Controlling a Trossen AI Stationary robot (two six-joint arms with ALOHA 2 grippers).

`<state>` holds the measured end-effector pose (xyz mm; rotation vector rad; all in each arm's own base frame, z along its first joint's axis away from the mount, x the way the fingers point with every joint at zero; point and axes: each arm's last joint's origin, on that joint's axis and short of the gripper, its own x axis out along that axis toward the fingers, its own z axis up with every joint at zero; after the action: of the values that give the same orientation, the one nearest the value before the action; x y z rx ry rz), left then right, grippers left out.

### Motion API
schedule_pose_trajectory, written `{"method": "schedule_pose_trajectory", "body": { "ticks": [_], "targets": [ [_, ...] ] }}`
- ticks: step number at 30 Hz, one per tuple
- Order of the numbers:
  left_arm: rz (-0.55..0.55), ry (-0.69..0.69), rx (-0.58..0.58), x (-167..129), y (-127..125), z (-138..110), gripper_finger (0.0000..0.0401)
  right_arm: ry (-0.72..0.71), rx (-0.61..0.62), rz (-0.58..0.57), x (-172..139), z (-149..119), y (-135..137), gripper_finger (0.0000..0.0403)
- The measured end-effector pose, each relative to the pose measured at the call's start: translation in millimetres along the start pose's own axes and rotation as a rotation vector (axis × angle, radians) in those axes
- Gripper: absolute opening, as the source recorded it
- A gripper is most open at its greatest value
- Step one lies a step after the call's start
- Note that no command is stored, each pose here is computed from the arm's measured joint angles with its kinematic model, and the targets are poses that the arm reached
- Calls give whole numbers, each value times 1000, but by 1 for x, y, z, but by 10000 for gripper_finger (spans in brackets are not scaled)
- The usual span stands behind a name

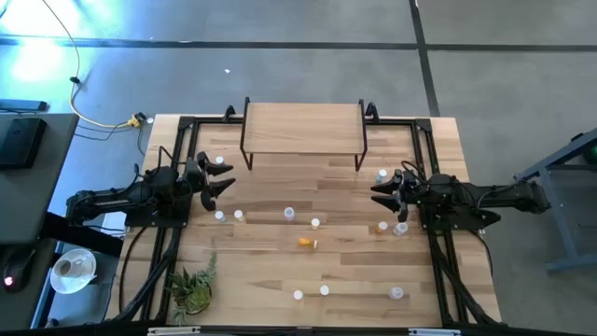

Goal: Pick and place medicine bottles onto shelf by color
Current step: Put the top left yellow pill bottle on the shelf

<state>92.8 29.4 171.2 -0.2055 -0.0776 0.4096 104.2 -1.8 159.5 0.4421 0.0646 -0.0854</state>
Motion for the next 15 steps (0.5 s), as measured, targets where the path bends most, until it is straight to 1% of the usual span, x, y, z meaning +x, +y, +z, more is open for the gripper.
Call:
{"method": "schedule_pose_trajectory", "body": {
  "ticks": [3,7,9,12,15],
  "targets": [
    [0,-55,0,0,-1,5,222,0,0,0,0,0,0,181],
    [-27,-200,-28,-2,-3,19,223,0,0,0,0,0,0,181],
    [-35,-247,-17,-3,-4,25,223,0,0,0,0,0,0,181],
    [-32,-258,16,-5,-7,37,223,0,0,0,0,0,0,181],
    [-22,-206,31,-5,-9,48,223,0,0,0,0,0,0,181]
  ]
}}
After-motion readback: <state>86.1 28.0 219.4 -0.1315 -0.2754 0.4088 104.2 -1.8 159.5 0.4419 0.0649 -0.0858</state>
